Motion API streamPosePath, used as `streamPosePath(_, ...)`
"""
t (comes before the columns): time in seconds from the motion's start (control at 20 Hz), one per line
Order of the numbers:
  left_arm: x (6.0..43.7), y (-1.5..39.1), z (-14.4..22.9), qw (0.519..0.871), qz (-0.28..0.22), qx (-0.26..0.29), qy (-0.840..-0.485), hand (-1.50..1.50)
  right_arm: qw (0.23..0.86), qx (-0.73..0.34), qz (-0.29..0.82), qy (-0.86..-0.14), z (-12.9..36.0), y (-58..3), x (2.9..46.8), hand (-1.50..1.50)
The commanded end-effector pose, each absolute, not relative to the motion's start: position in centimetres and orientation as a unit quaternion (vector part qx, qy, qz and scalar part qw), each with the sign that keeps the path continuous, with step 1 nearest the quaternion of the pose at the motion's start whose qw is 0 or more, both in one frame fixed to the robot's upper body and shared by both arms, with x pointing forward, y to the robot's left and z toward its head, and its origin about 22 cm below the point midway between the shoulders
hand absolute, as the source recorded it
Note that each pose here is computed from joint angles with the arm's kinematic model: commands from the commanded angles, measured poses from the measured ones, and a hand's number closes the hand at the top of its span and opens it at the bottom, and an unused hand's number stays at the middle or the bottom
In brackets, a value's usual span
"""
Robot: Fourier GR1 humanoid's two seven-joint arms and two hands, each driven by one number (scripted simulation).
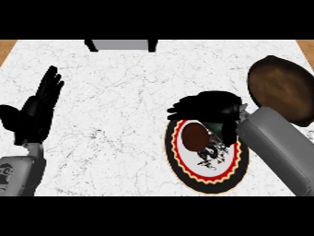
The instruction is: Pick the cupcake from the plate and place it in the pan
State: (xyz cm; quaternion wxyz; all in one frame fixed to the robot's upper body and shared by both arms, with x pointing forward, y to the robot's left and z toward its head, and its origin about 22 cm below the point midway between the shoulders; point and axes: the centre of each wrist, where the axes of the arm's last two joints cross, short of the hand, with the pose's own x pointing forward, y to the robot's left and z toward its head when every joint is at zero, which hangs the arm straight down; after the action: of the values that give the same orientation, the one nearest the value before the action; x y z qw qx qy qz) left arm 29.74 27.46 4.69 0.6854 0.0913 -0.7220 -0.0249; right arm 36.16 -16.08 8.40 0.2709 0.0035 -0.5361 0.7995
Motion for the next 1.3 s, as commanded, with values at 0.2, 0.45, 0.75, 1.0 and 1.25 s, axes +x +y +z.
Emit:
streamPosePath(0.2, 30.7, 26.6, 4.3, 0.686, -0.021, 0.091, -0.721, 0.0, 0.271, -0.002, 0.813, -0.516, 6.5, -14.3, 35.8, -1.5)
streamPosePath(0.45, 29.5, 26.5, 4.5, 0.68, -0.025, 0.101, -0.726, 0.0, 0.264, -0.001, 0.825, -0.499, 6.0, -14.1, 36.6, -1.5)
streamPosePath(0.75, 30.0, 27.1, 5.4, 0.682, -0.015, 0.096, -0.724, 0.0, 0.255, -0.01, 0.842, -0.475, 3.3, -15.7, 35.4, -1.5)
streamPosePath(1.0, 28.7, 25.8, 3.3, 0.688, -0.025, 0.087, -0.72, 0.0, 0.256, -0.007, 0.85, -0.461, 0.8, -14.4, 33.2, -1.5)
streamPosePath(1.25, 29.7, 26.7, 5.6, 0.694, -0.019, 0.078, -0.716, 0.0, 0.198, 0.039, 0.859, -0.471, 1.7, -11.1, 34.8, 1.5)
